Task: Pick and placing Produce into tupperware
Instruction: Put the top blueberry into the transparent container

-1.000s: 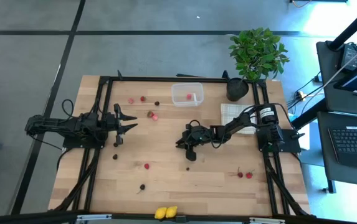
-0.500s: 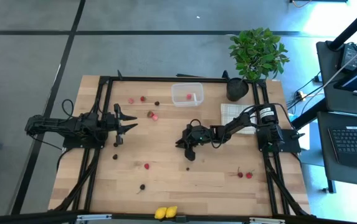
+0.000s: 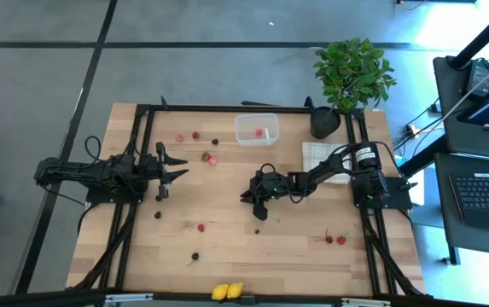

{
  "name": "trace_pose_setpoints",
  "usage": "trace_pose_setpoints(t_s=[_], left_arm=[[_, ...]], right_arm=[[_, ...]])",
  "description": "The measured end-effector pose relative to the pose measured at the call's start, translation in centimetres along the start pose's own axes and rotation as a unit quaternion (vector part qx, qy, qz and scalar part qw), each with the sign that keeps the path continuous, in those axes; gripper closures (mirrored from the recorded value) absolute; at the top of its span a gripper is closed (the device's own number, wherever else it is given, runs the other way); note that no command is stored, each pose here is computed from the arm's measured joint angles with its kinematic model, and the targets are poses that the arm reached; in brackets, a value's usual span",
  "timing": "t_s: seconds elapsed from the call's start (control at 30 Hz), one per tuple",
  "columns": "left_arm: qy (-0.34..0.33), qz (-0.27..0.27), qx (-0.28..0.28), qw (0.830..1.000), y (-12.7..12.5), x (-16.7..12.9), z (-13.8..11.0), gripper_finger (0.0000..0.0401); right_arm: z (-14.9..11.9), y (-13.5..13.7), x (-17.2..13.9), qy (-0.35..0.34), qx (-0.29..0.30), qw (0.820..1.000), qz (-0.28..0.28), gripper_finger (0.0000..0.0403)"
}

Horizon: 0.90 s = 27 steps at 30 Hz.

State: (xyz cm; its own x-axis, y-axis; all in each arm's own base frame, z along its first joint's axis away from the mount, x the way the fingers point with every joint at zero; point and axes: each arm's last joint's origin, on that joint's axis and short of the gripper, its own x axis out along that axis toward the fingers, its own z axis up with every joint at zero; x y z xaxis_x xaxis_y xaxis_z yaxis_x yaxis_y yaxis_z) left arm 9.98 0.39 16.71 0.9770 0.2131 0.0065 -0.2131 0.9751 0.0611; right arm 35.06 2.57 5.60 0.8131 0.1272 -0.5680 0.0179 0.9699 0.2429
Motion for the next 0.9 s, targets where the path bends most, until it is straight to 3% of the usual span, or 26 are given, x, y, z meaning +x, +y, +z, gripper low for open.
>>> trace_pose_setpoints(t_s=[0.3, 0.9], left_arm=[[0.0, 0.0, -0.001, 1.0, 0.0, 0.0, 0.0, 0.0277], [0.001, 0.0, -0.001, 1.0, 0.0, 0.0, -0.02, 0.0277]], right_arm=[[0.16, -0.47, -0.05, -0.008, -0.042, 0.999, 0.029, 0.0322], [0.02, -0.48, -0.04, 0.009, 0.011, 1.0, 0.009, 0.0322]])
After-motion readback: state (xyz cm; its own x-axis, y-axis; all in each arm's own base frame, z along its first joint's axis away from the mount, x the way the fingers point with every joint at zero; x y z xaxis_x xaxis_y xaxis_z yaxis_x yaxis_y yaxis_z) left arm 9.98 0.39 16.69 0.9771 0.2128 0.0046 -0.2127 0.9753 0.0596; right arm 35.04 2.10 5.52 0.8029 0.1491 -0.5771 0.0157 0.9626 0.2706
